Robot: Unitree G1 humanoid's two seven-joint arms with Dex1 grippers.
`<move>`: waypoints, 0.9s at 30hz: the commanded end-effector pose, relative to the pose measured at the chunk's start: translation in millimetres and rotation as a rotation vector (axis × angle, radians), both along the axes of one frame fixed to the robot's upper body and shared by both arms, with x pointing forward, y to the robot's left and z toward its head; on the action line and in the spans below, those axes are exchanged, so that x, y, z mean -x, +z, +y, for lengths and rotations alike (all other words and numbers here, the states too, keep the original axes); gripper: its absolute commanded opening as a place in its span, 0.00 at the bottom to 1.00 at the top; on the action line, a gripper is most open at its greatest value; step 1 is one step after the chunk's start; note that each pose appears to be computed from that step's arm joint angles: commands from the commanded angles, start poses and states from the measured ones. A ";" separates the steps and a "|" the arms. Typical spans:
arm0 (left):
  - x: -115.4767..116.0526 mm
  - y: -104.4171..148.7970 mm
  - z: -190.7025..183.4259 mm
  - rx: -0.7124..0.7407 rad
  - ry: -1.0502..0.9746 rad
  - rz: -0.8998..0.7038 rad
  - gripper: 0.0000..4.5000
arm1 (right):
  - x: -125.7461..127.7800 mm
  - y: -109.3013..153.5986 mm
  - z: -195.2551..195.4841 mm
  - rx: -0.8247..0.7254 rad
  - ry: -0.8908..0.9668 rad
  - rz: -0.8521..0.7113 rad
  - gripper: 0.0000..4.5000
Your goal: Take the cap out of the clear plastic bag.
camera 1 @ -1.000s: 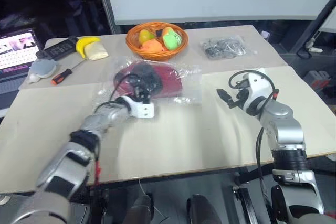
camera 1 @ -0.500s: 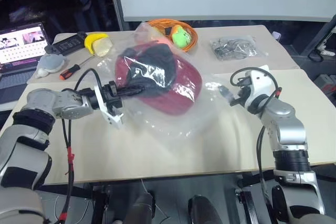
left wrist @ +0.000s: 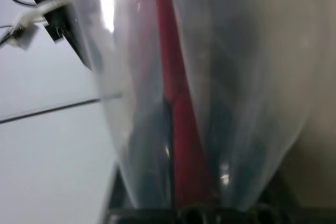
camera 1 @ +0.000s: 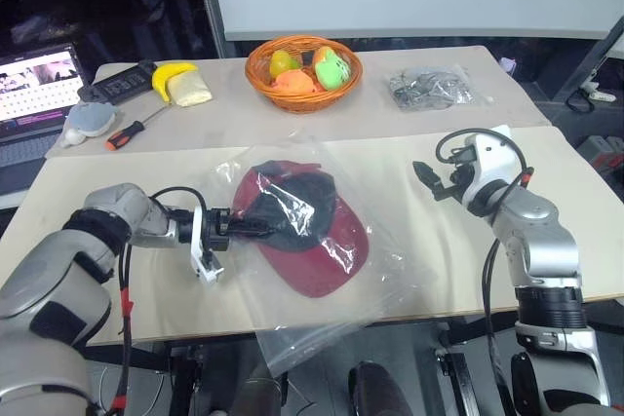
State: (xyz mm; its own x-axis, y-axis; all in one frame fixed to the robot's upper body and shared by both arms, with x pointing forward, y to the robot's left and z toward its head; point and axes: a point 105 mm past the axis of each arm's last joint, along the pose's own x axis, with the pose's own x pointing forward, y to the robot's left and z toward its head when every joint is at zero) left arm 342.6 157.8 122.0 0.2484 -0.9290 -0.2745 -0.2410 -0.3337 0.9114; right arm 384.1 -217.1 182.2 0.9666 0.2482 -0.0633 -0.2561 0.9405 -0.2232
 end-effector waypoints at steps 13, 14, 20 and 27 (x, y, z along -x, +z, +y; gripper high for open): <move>-27.6 41.4 71.7 0.137 0.446 -0.062 0.98 | -5.6 24.3 12.5 -0.015 0.044 -0.064 1.00; -25.6 45.1 77.2 0.141 0.462 -0.062 0.98 | -6.0 24.2 12.5 -0.016 0.043 -0.063 1.00; -24.3 61.4 117.3 0.237 0.691 -0.050 0.98 | -10.4 25.6 21.8 -0.044 0.076 -0.066 1.00; -36.0 111.4 135.1 1.007 0.955 0.062 0.98 | -12.1 26.2 29.3 -0.045 0.097 -0.065 1.00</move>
